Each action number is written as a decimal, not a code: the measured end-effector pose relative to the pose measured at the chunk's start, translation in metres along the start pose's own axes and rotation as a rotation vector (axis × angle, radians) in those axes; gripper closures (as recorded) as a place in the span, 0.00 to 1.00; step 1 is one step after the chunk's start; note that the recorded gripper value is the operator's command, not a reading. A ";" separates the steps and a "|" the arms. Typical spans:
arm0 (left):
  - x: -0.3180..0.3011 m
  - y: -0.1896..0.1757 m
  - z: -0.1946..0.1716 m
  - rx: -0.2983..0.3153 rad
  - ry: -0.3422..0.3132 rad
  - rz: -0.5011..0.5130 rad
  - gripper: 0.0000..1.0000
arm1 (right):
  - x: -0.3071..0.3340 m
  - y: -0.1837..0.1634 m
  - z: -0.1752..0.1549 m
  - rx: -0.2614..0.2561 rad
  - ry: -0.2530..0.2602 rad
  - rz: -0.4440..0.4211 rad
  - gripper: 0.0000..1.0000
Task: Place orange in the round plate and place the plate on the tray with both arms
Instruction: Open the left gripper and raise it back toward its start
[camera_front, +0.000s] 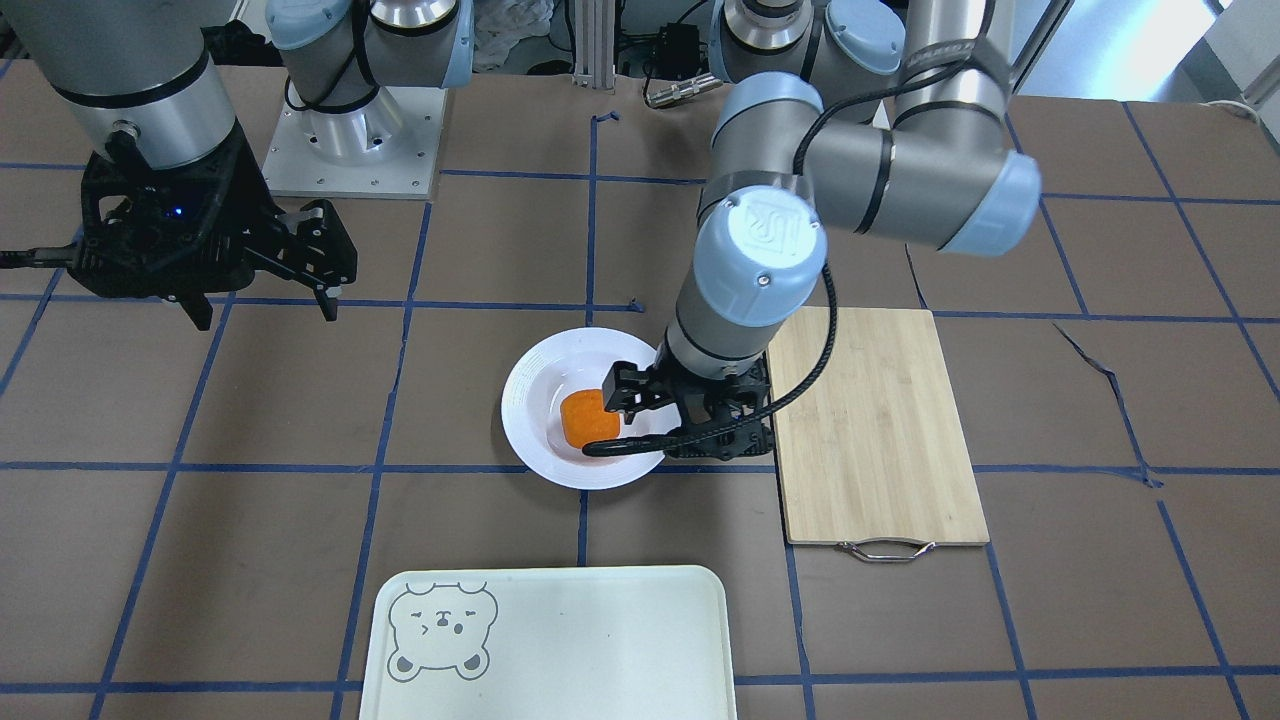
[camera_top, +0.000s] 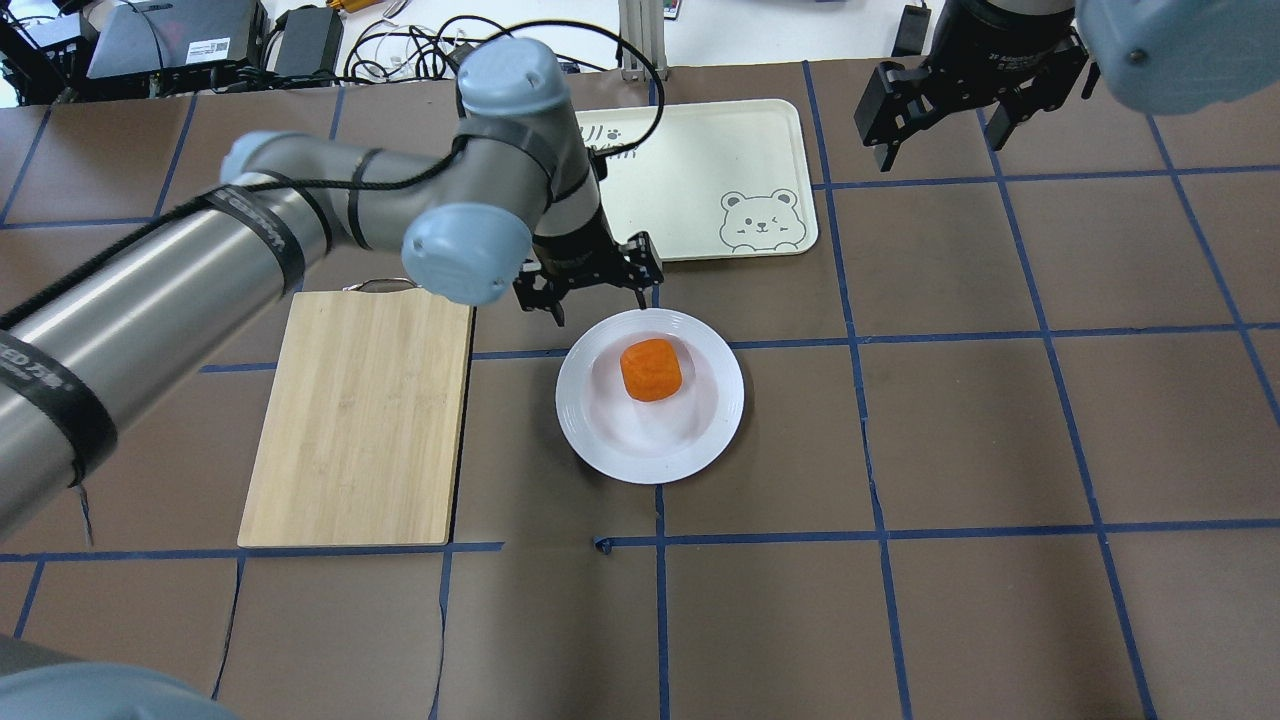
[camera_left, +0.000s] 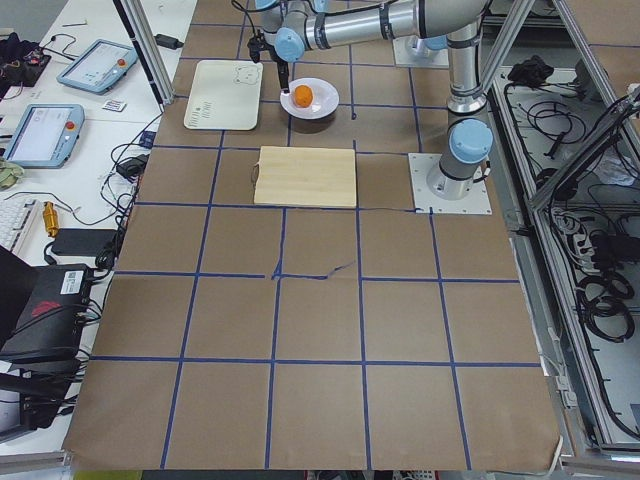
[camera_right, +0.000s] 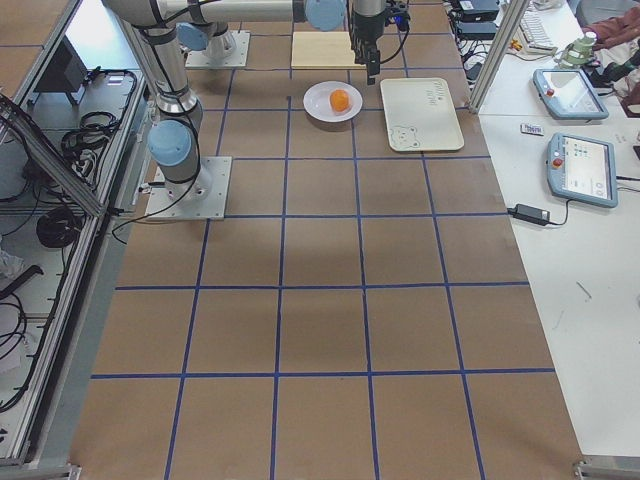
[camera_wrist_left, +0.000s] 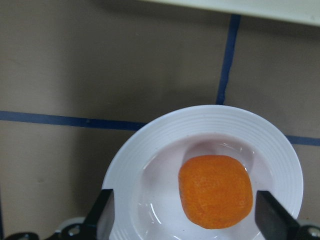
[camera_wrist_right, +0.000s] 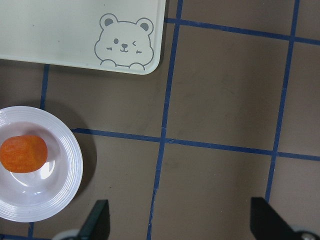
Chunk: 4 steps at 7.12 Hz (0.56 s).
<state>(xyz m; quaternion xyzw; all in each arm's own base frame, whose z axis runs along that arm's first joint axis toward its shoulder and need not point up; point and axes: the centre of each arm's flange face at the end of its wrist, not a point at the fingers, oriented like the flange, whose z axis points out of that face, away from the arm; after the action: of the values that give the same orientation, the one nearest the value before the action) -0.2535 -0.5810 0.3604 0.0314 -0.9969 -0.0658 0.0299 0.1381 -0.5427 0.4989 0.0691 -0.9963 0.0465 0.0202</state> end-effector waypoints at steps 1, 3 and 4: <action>-0.021 0.004 -0.046 0.009 -0.002 0.018 0.00 | 0.000 0.000 0.000 0.000 -0.001 0.001 0.00; -0.047 0.032 -0.119 0.077 0.011 0.012 0.00 | 0.000 0.000 0.000 -0.001 0.000 0.002 0.00; -0.053 0.047 -0.144 0.125 0.018 0.007 0.00 | -0.001 -0.001 0.002 -0.006 -0.002 0.000 0.00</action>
<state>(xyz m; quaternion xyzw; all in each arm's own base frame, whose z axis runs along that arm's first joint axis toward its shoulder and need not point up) -0.1938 -0.5500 0.5061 0.0304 -0.9988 -0.0032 0.0370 0.1388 -0.5438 0.4966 0.0690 -0.9965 0.0437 0.0193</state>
